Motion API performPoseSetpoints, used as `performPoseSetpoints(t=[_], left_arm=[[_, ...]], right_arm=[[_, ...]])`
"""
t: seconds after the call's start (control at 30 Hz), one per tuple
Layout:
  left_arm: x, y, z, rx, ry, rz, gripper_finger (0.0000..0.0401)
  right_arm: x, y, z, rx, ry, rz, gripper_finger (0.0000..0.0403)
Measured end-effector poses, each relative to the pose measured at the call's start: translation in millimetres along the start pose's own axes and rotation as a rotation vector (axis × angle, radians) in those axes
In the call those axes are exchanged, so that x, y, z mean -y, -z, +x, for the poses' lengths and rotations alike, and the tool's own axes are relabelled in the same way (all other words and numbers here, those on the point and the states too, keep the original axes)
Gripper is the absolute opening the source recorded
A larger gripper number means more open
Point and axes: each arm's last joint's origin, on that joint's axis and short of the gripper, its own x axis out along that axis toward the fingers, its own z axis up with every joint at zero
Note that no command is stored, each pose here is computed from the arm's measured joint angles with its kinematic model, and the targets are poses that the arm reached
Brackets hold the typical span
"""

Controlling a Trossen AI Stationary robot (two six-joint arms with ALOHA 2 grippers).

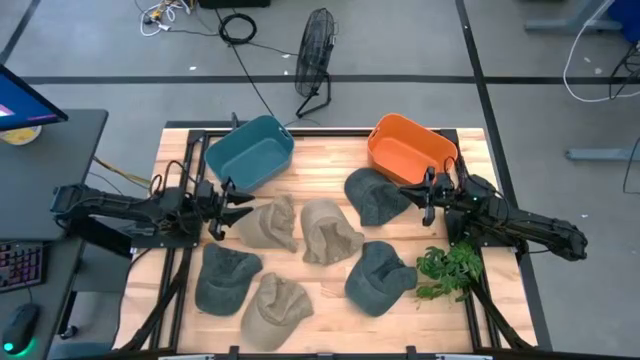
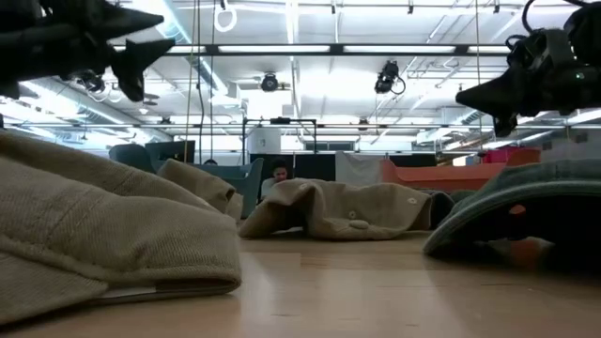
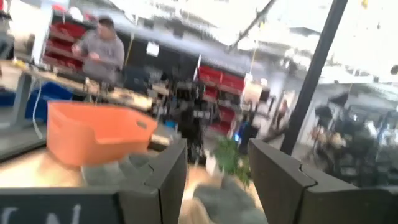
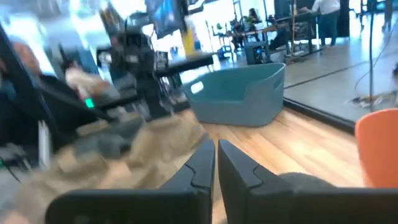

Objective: Pick & Place hat
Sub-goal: Put the top right brown cap into the orange bin

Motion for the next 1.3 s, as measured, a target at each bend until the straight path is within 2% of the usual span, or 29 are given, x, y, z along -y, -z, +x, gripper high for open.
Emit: performPoseSetpoints(t=[0.1,0.23,0.3,0.43,0.63,0.87,1.1,1.3], left_arm=[[5,-13,5,0.033,0.012,0.027,0.0177],[15,-40,19,0.029,0.010,0.111,0.0177],[20,-55,28,0.000,0.003,0.135,0.0177],[31,-83,47,-0.037,-0.008,0.130,0.0177],[45,-120,64,0.042,0.011,0.109,0.0177],[55,-153,66,0.134,0.035,0.042,0.0177],[59,-165,66,0.166,0.055,-0.086,0.0177],[57,-159,70,0.115,0.037,-0.069,0.0177]], right_arm=[[-4,-11,-1,0.100,-0.073,0.046,0.0025],[-12,-34,-7,0.334,-0.163,0.008,0.0025],[-16,-45,-10,0.369,-0.176,0.003,0.0025],[-25,-74,-15,0.339,-0.160,-0.023,0.0025],[-41,-127,-20,0.279,-0.134,-0.056,0.0025],[-53,-175,-10,0.246,-0.141,0.008,0.0025],[-57,-194,-2,0.258,-0.129,0.017,0.0025],[-53,-192,14,0.226,-0.101,0.040,0.0025]])
